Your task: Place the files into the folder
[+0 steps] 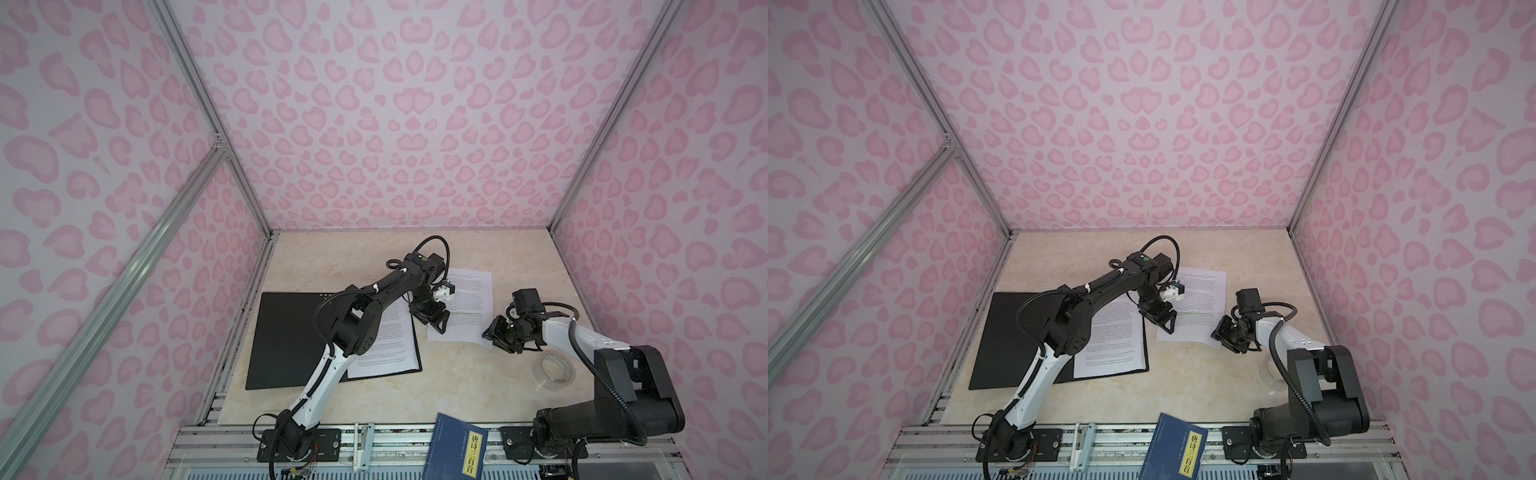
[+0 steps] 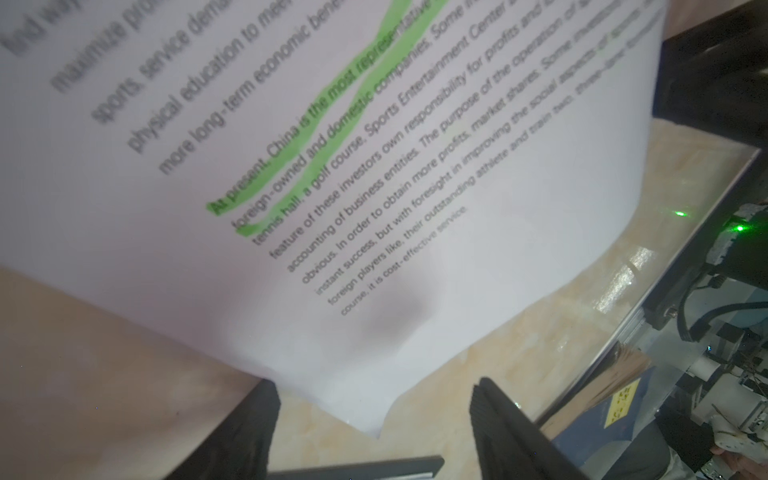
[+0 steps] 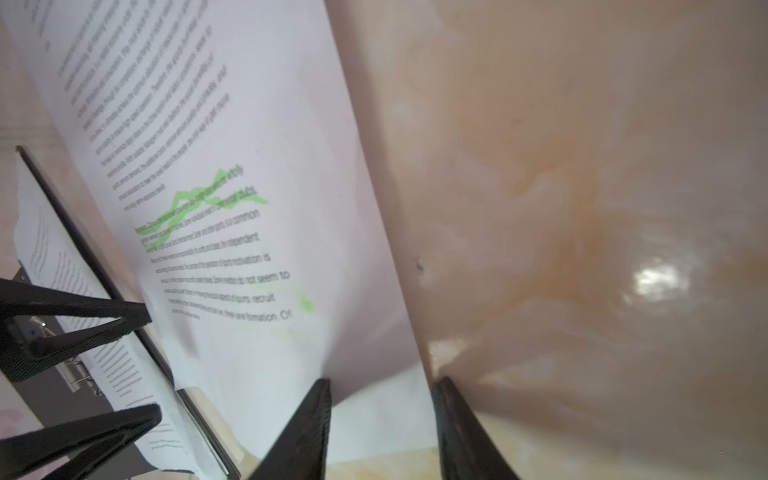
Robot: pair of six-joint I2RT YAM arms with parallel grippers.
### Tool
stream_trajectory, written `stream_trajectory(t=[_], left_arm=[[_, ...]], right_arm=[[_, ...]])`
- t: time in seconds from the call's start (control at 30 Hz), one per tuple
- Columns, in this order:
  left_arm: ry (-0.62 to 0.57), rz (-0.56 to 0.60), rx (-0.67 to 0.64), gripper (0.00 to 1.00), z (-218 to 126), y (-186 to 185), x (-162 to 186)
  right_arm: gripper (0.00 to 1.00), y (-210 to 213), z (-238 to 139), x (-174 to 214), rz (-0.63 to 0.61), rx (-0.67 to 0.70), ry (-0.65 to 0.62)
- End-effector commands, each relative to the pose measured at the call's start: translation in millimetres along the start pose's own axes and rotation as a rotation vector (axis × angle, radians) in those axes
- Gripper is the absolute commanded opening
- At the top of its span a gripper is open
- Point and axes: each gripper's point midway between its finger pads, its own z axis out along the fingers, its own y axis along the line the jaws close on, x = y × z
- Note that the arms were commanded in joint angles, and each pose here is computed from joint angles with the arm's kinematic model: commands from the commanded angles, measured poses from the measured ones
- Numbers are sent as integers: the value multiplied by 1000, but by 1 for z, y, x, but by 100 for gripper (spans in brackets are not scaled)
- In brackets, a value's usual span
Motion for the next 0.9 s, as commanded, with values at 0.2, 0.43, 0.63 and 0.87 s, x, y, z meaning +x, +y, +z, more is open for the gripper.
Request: stream_trajectory(t=[0.2,0.43,0.63,0.87], left_arm=[[41,-9,63,77,5,-15,12],[34,-1,74,76,0,-21,15],[-32,5,-59,77,-20,-9,4],[-81,25,-76,77,-24,-7,-15]], right_arm=[[46,-21,-20,2,-32,149,-9],[46,-27,-19,-6,-53,197,-30],[46,-32,-14,2,-34,193,8],[46,-38,-5,21,23,119,67]])
